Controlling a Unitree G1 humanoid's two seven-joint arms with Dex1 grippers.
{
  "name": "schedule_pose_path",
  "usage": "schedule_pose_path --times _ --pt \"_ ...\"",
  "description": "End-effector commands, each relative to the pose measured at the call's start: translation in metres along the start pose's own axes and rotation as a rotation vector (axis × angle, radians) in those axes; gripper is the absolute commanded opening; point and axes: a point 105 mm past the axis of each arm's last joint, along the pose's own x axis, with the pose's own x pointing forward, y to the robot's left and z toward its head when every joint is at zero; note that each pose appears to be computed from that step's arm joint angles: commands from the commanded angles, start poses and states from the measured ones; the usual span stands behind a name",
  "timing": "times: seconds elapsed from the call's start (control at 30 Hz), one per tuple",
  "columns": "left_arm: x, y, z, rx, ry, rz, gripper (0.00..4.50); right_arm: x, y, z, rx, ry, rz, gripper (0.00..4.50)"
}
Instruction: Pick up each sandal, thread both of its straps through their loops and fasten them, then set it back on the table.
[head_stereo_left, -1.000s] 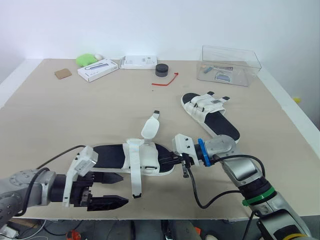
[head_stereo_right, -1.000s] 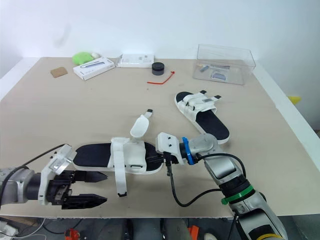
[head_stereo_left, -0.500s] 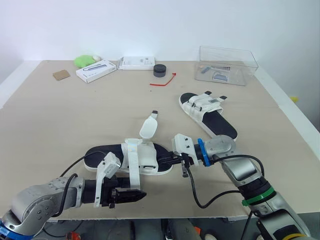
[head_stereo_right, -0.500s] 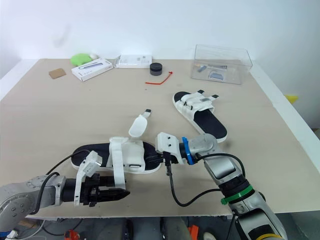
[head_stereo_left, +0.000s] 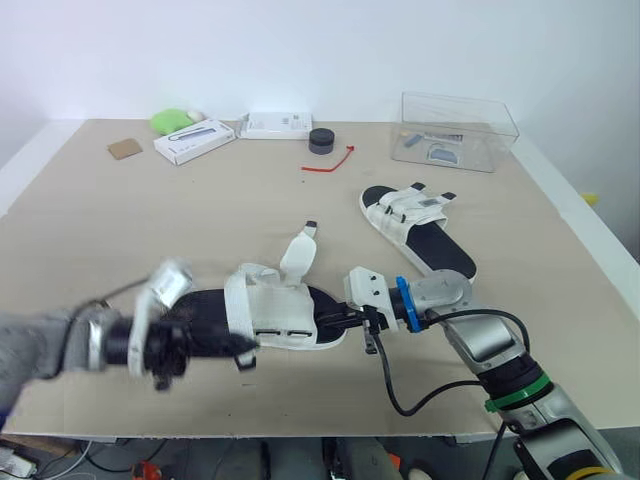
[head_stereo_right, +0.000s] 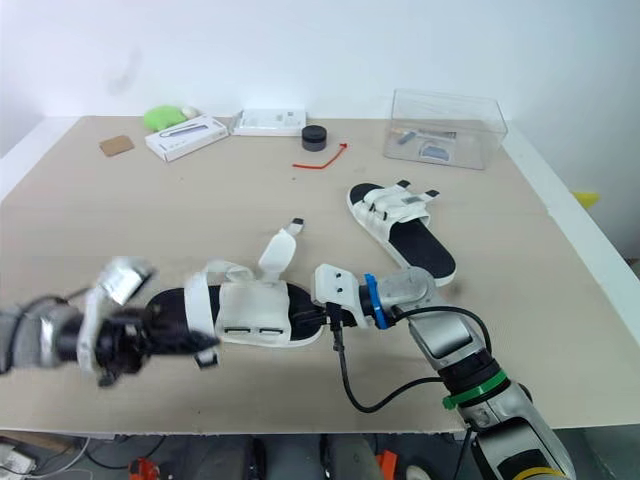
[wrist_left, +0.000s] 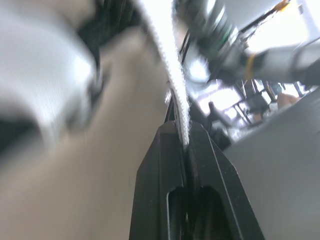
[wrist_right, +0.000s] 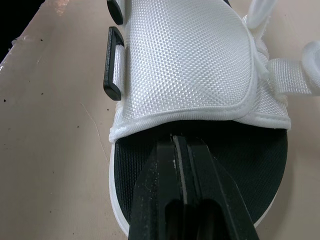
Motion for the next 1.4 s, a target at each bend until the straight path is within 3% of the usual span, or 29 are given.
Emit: schedule_pose_path --times 0.03,0.17,0.43,1.4 --pt "-0.005 0.005 0.025 0.016 -0.077 0.005 0.01 -0.005 -0.004 0.007 -0.036 -0.007 -0.021 0.0" --pt "-0.002 0.031 0.028 0.021 -0.045 0.064 0.01 -0.004 -0.005 0.007 -0.04 -0.005 -0.024 0.0" --pt "0.016 0.046 0.012 -0.055 0.032 -0.006 0.01 -0.005 -0.006 0.008 -0.042 -0.004 -0.038 0.0" --pt "0.036 0.052 0.0 -0.034 0.203 -0.108 0.01 -0.005 0.0 0.006 -0.036 0.002 -0.054 0.0"
